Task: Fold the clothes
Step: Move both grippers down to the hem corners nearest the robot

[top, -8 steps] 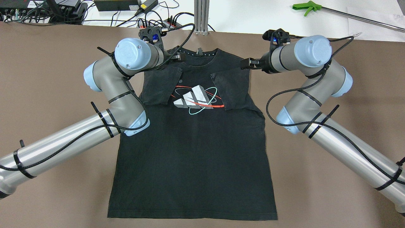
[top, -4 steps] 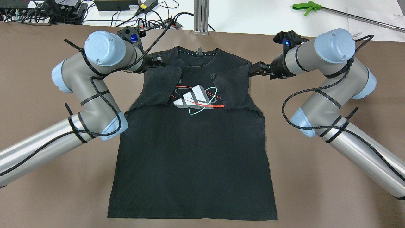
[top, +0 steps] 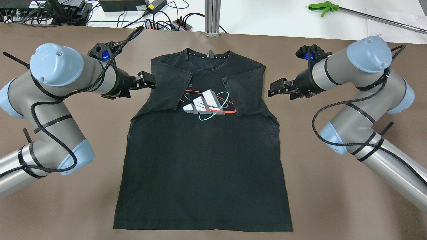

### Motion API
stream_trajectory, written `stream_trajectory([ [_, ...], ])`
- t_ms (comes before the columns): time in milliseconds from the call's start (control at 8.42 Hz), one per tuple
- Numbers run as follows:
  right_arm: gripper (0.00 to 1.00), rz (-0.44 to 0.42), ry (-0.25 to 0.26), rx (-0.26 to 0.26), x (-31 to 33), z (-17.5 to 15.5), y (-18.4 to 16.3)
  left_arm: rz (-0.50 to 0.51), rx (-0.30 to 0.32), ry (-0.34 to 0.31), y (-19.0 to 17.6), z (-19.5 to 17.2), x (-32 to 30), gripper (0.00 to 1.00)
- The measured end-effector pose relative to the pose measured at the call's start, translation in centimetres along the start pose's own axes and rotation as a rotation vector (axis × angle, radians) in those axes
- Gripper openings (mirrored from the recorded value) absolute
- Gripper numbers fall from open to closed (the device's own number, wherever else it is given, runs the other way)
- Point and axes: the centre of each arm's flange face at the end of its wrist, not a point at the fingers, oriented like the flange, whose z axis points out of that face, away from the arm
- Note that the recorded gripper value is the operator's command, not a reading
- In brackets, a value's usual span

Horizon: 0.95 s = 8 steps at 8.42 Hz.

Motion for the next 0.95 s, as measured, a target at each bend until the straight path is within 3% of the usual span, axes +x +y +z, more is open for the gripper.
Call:
stream_trajectory([
  [356, 0.94, 0.021, -0.002, -0.040, 4.4, -1.5, 5.1, -0.011, -0.046, 0.048, 4.6, 1.0, -1.2, 0.95],
  [594, 0.94, 0.123, -0.012, -0.060, 9.4, -1.4, 9.8, 0.013, -0.068, 0.051, 7.9, 2.3, -3.2, 0.95],
  [950, 0.94, 0.228, -0.117, -0.136, 11.6, 0.0, 18.9, 0.057, -0.122, 0.071, 13.5, -0.5, -9.5, 0.95],
])
